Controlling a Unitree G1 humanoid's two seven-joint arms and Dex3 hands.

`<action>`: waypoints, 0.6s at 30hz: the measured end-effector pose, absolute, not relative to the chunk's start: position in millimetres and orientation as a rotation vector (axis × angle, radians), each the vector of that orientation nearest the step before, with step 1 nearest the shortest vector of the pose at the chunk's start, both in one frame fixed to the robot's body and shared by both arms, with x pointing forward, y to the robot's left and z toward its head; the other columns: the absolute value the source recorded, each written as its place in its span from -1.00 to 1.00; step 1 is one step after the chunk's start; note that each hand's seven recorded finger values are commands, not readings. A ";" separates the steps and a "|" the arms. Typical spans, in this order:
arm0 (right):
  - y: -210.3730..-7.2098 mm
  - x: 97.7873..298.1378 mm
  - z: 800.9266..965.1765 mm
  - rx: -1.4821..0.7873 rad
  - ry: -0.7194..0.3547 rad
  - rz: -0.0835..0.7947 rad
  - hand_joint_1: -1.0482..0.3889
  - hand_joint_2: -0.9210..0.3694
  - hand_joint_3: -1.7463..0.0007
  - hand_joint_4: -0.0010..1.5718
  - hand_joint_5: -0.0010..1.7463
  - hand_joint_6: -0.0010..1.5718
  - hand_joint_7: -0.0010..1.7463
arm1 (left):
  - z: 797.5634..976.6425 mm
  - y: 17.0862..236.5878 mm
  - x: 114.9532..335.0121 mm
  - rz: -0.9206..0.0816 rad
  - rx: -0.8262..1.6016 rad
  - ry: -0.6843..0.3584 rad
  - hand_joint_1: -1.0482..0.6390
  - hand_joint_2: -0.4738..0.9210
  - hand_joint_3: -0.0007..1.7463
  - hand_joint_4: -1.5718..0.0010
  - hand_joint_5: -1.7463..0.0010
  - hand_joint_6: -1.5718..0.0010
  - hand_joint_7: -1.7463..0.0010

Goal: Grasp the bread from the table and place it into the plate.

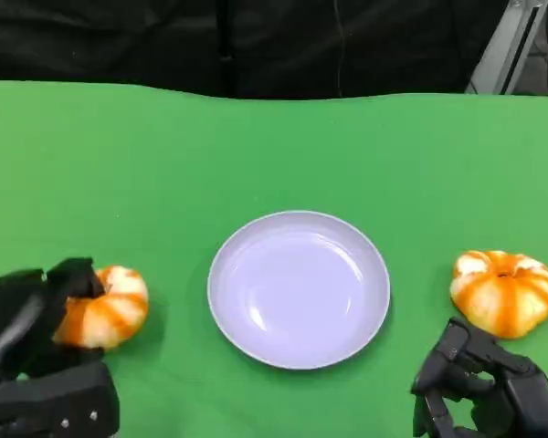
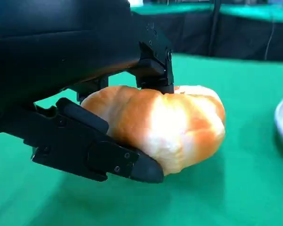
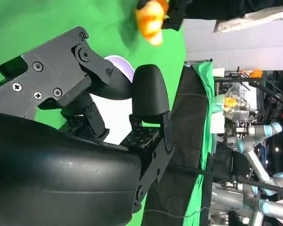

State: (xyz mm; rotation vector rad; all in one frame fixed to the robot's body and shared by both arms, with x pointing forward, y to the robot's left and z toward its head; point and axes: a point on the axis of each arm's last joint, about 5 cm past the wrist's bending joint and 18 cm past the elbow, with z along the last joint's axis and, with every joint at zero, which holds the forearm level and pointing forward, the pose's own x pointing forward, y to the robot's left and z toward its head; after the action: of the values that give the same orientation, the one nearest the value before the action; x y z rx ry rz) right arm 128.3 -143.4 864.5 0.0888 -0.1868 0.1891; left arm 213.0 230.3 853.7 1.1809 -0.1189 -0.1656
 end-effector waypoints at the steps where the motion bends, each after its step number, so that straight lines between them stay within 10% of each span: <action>1: -143.5 128.4 864.5 0.089 -0.186 0.189 0.24 -0.53 -0.27 0.02 1.00 -0.05 0.76 | 856.7 228.7 213.5 -0.160 1.178 -0.136 0.17 0.99 -0.80 0.20 -1.00 0.38 -1.00; 18: -143.0 129.1 863.5 0.091 -0.182 0.192 0.23 -0.52 -0.25 0.02 1.00 -0.05 0.76 | 906.6 184.5 239.5 -0.224 1.149 -0.381 0.16 0.99 -0.72 0.16 -1.00 0.30 -1.00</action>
State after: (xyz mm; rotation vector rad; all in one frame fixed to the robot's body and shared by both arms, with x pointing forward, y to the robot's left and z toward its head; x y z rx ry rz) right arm 129.1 -143.0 863.5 0.0906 -0.1823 0.1920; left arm 239.5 184.5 906.6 1.1488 -0.3810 -0.2243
